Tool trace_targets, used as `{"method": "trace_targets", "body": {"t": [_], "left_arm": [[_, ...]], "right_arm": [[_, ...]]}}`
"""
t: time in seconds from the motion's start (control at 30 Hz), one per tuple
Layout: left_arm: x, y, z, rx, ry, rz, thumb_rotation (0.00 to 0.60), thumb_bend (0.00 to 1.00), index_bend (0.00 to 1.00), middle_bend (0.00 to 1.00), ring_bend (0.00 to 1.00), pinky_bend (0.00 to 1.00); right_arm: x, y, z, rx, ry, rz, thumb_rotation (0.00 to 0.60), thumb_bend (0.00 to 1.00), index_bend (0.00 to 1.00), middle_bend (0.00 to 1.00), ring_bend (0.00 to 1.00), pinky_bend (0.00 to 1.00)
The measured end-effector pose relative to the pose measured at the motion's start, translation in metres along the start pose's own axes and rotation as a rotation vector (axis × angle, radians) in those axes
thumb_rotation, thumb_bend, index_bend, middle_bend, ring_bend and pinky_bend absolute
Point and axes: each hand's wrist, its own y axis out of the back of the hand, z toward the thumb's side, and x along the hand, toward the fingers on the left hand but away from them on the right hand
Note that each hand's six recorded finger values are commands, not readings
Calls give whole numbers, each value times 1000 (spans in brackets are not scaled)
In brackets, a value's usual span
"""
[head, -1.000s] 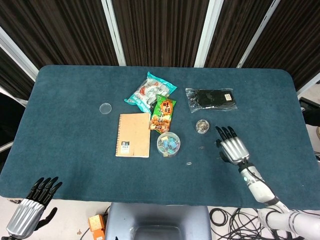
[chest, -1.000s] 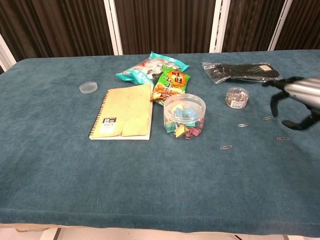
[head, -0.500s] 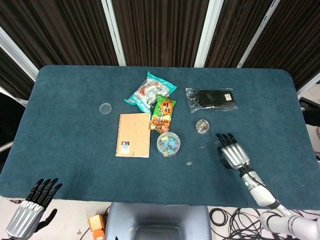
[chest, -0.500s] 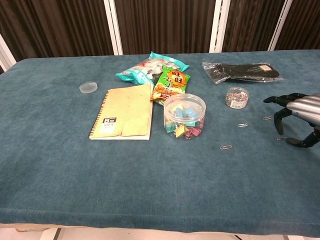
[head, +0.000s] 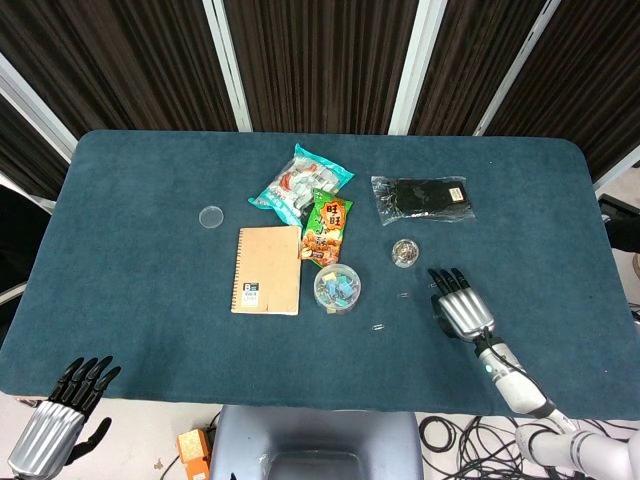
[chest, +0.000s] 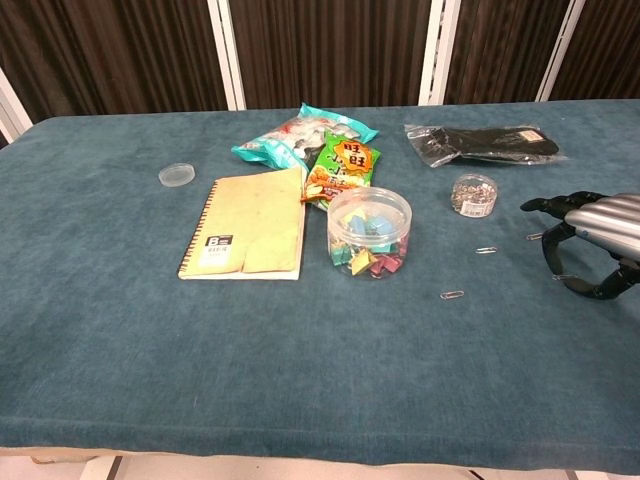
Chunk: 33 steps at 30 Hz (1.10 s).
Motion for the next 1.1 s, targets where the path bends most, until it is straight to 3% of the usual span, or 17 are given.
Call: {"method": "trace_targets", "body": {"t": [0.5, 1.1], "left_arm": [[1, 0, 1, 6, -1, -5, 600, 383, 0, 0, 0, 0], [1, -1, -1, 2, 2, -9, 600, 383, 0, 0, 0, 0]], "right_arm": [[-1, -2, -3, -11, -6, -3, 600, 313, 651, 0, 0, 0], [-15, 18, -8, -56, -31, -38, 600, 309, 666, 0, 0, 0]]}}
